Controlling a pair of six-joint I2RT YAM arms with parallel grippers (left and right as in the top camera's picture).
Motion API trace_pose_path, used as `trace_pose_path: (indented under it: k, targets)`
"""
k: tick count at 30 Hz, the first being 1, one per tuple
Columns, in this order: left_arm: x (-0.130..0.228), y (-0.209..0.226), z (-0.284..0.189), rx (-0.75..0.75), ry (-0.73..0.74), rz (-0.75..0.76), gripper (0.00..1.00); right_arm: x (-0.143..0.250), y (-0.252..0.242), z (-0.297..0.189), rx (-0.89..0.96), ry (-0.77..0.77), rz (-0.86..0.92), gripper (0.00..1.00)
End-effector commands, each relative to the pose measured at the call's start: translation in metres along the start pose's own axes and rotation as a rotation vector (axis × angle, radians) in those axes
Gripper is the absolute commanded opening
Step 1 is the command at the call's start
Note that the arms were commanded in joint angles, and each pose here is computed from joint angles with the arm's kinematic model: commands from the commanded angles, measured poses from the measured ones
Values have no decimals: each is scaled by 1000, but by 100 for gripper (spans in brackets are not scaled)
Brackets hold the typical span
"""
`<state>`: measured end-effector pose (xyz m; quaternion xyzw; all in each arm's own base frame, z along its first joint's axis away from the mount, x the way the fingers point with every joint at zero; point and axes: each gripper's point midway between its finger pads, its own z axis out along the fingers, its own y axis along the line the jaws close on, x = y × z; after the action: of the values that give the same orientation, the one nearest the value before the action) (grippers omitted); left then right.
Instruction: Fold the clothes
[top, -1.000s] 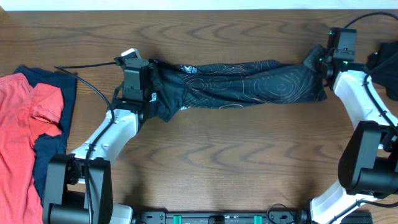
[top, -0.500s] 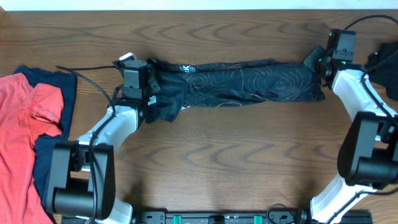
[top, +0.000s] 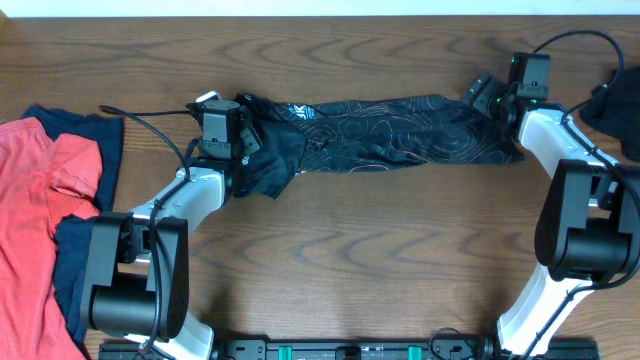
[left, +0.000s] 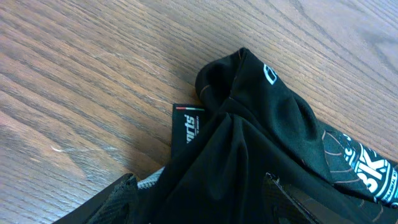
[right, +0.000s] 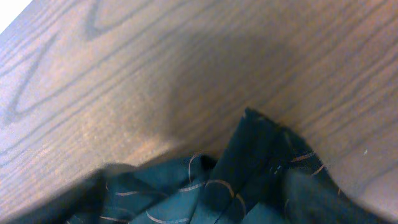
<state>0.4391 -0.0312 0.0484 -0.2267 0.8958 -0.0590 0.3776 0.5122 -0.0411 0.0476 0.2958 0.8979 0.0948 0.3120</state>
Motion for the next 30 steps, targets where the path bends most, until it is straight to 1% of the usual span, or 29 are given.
trace_pose_path:
  k: [1,7,10,13,17,19,20,22,23,24,29,30]
  targets:
    - [-6,-7,1,28,-2,-1,66,-17,21,-7,-41,-12,-56,99]
    - [-4,-20,-3,95,24,-1,66,-50,39,-46,-11,32,-165,99]
    - [-10,-25,-10,118,12,-3,66,-60,39,-71,21,70,-162,99]
    - [-22,-30,-21,139,-23,4,66,-60,32,-83,47,112,-159,99]
    - [-38,-23,-34,134,-53,14,66,-40,18,-84,53,219,-169,99]
    - [-35,-11,-35,118,-21,-1,69,-27,14,-84,57,275,-162,99]
    - [-32,-8,-35,131,7,-11,73,-22,11,-84,63,299,-171,99]
    - [-27,-5,-35,186,71,-39,85,-15,11,-86,66,326,-188,99]
    - [-26,-4,-37,227,97,-58,87,-12,11,-86,69,338,-194,99]
    - [-29,-2,-39,279,119,-84,88,-7,11,-88,69,355,-203,99]
    - [-39,0,-53,472,175,-150,88,14,19,-95,26,443,-232,99]
    - [-40,1,-55,493,182,-160,88,16,20,-95,28,448,-234,99]
